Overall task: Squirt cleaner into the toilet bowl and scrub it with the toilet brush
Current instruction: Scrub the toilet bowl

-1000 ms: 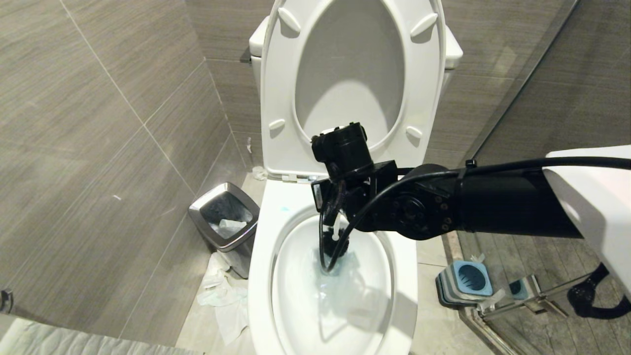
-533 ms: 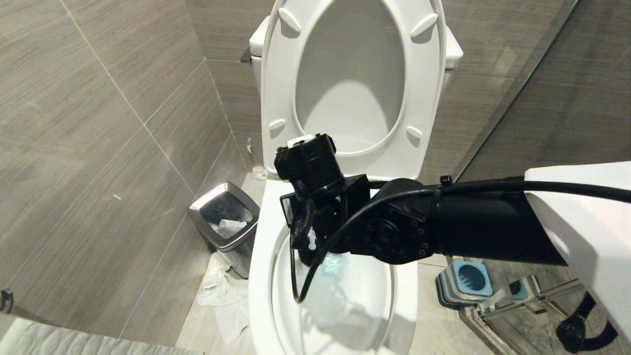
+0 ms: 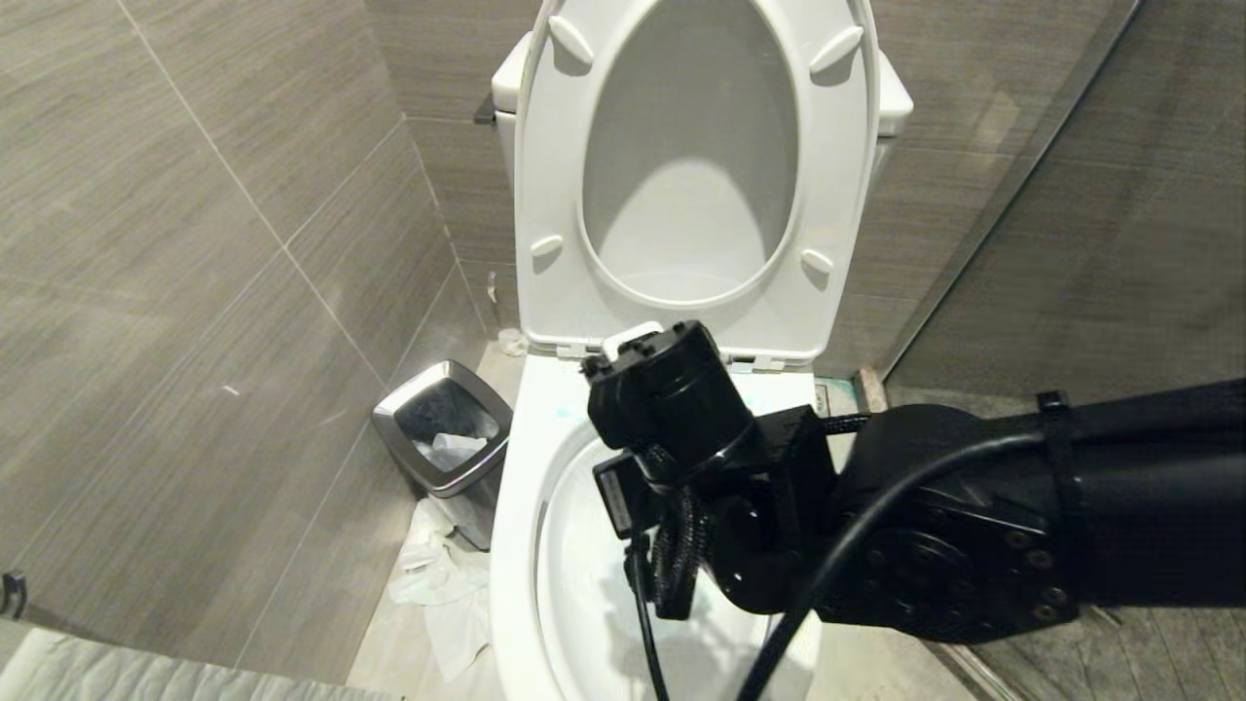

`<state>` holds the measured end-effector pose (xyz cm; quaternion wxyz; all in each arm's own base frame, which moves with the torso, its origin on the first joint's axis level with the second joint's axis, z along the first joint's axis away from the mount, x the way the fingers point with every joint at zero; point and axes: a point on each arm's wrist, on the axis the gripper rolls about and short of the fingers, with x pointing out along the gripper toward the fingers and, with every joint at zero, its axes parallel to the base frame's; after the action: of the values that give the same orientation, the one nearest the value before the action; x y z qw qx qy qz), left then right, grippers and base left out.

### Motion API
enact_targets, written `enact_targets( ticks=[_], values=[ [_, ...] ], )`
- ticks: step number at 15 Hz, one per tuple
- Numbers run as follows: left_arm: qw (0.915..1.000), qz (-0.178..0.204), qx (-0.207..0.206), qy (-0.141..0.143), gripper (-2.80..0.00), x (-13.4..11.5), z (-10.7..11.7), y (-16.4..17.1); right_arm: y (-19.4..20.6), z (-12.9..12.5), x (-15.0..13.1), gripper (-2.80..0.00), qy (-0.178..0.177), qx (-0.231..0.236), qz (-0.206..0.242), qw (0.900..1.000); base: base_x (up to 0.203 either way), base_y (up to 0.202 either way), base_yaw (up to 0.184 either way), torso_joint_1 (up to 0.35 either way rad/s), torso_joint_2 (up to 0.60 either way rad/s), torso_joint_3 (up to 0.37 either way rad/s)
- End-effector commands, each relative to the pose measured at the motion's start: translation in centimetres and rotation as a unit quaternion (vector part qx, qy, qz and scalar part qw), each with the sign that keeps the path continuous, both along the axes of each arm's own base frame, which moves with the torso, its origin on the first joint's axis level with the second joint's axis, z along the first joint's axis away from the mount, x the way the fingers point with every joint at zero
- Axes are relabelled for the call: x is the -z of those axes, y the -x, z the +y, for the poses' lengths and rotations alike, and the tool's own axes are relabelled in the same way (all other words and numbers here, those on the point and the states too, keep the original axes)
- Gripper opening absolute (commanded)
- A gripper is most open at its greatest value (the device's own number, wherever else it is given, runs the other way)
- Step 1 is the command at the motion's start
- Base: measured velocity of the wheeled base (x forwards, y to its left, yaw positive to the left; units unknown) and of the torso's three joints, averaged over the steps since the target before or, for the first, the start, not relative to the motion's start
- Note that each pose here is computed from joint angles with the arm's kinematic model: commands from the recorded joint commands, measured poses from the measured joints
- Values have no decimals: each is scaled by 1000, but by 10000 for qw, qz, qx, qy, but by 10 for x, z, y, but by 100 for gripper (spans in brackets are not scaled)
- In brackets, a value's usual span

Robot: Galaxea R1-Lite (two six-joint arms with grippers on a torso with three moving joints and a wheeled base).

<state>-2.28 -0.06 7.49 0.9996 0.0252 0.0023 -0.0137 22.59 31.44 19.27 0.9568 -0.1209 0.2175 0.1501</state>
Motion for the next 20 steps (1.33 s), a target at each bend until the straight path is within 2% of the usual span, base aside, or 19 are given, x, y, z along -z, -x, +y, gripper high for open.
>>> enact_targets(
  ticks=[1,3,5,7,11,14,20],
  values=[
    [10000,12,2,-1,-280,0,0,0,6,-29,-14,-280,-74,186,-45,9998,0,0,0,0,0,0],
    [10000,12,2,-1,-280,0,0,0,-8,-45,-16,-280,-99,483,-57,9988,0,0,0,0,0,0],
    [10000,12,2,-1,-280,0,0,0,-20,-49,-18,-280,-159,641,-107,9978,0,0,0,0,0,0],
    [10000,12,2,-1,-280,0,0,0,-30,-41,-19,-280,-226,680,-151,9973,0,0,0,0,0,0],
    [10000,12,2,-1,-280,0,0,0,-56,-9,-14,-280,-344,726,-328,9962,0,0,0,0,0,0],
    [10000,12,2,-1,-280,0,0,0,-56,2,-10,-280,-323,650,-336,9968,0,0,0,0,0,0],
    [10000,12,2,-1,-280,0,0,0,-76,18,42,-280,74,778,-60,9969,0,0,0,0,0,0]
  ],
)
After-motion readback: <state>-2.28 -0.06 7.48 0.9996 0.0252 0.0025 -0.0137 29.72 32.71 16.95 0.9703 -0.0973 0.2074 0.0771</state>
